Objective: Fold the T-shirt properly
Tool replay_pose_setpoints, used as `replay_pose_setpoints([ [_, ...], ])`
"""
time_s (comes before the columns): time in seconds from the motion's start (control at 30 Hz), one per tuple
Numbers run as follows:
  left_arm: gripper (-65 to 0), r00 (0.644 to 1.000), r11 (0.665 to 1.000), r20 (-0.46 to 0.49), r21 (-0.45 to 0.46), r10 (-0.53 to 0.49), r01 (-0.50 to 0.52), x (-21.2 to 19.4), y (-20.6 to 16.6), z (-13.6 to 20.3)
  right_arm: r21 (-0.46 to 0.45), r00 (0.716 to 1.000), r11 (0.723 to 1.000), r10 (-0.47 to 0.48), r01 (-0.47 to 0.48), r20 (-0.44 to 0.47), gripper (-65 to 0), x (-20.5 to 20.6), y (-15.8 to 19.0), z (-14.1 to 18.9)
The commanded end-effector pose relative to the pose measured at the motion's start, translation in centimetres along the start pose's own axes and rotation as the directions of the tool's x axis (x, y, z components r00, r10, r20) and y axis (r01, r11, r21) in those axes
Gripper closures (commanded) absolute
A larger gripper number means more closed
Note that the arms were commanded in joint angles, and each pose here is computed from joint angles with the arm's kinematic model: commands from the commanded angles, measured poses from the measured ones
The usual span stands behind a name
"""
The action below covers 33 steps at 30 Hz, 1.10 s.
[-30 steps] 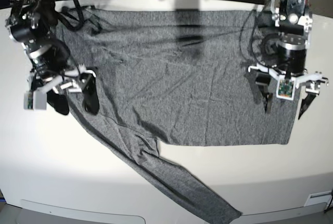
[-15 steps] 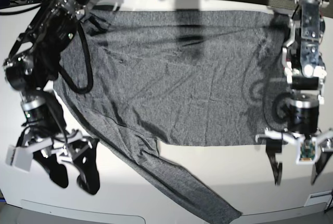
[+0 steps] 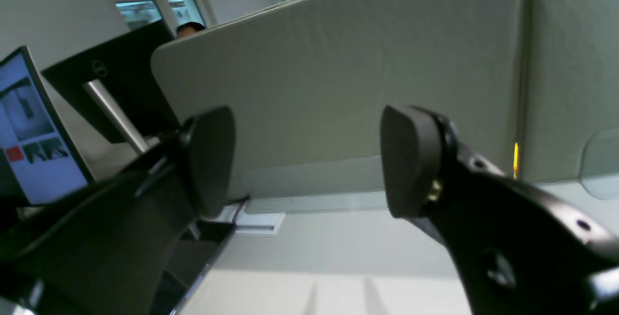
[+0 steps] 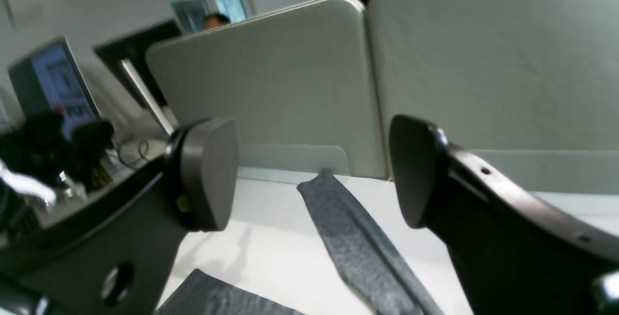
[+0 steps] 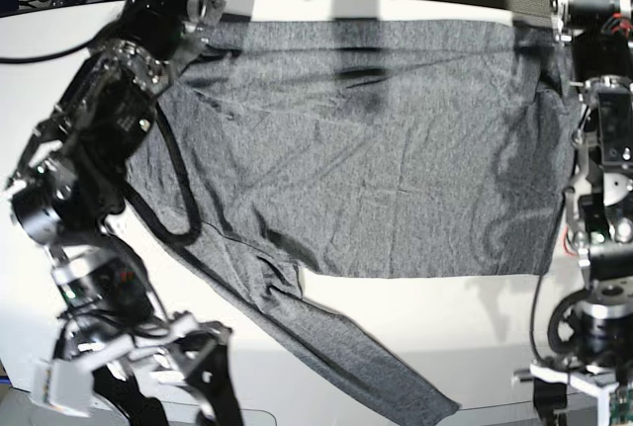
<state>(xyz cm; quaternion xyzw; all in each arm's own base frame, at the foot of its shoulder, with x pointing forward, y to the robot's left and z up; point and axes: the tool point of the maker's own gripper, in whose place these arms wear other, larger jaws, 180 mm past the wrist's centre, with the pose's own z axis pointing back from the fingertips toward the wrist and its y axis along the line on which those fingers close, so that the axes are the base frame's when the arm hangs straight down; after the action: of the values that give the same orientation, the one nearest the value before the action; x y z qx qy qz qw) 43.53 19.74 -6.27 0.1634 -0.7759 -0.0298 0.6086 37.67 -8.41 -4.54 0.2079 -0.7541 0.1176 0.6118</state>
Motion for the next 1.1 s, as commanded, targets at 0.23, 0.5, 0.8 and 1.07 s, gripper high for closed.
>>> replay_pose_setpoints([
  [0.23, -45.1, 0.996, 0.988, 0.087, -0.154, -0.003, 0.017, 4.6, -0.7, -1.7, 0.043, 0.983, 0.986, 0.160, -0.164, 0.089, -47.5, 4.1, 2.6, -2.4],
  [0.5, -45.1, 0.995, 0.991, 0.084, -0.113, -0.056, 0.065, 5.1, 1.7, -4.0, 0.038, 0.988, 0.989, 0.143, -0.145, 0.054, -47.5, 3.7, 1.2, -4.8],
  [0.8, -45.1, 0.987, 0.961, -0.113, -0.265, -0.111, 0.077, -1.1, 0.8, -8.2, -0.010, 0.984, 0.997, 0.079, -0.082, -0.158, -47.5, -1.2, -3.2, -10.2],
  [1.07, -45.1, 0.931, 0.938, -0.353, -0.345, -0.093, -0.037, -8.6, 1.4, -11.5, -0.008, 0.958, 0.998, 0.052, -0.057, -0.281, -47.5, -3.0, -4.2, -11.7],
])
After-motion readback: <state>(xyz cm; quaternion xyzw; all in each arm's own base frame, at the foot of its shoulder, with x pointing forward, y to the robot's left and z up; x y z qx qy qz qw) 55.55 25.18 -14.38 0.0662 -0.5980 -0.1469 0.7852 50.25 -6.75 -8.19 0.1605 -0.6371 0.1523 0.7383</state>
